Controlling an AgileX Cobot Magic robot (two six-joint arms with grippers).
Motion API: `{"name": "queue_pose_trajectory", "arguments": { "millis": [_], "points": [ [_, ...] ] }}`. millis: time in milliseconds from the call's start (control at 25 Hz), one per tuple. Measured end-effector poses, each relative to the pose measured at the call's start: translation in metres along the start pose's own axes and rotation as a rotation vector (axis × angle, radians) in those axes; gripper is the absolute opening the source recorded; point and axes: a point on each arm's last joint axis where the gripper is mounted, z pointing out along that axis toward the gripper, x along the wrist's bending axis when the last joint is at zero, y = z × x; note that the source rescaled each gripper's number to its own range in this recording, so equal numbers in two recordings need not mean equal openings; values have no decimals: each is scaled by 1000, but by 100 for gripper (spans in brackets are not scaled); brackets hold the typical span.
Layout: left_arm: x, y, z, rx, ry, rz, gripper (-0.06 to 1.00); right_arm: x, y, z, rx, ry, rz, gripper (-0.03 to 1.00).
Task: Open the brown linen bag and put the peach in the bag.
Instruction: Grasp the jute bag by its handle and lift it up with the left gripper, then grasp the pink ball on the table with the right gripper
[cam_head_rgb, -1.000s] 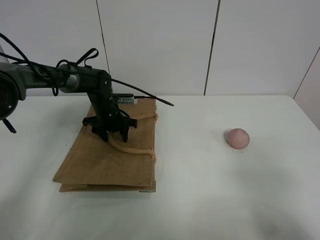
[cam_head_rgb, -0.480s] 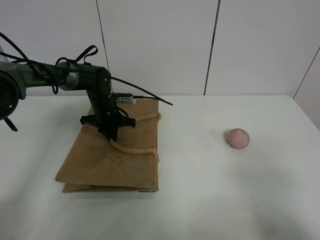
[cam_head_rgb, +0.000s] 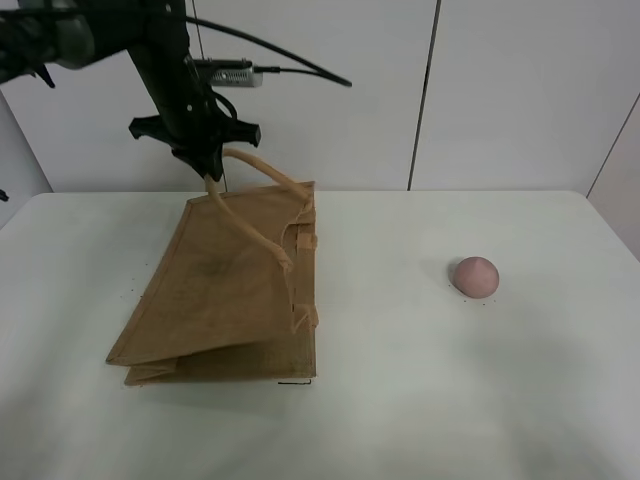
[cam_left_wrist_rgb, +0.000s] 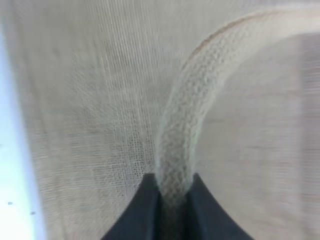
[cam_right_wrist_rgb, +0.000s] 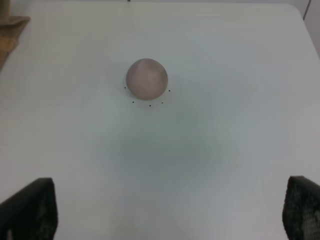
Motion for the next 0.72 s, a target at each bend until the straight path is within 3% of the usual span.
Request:
{"name": "queue_pose_trajectory", "arguments": {
  "millis": [360,560,720],
  "points": [
    [5,8,-106,-286,-52,13,0,0,0,0,0,0,0,100],
    [9,0,-139,-356,-55,62,0,0,0,0,0,0,0,100],
    [9,-2,-144,-367,-60,87,0,3,0,0,0,35,21,100]
  ]
}}
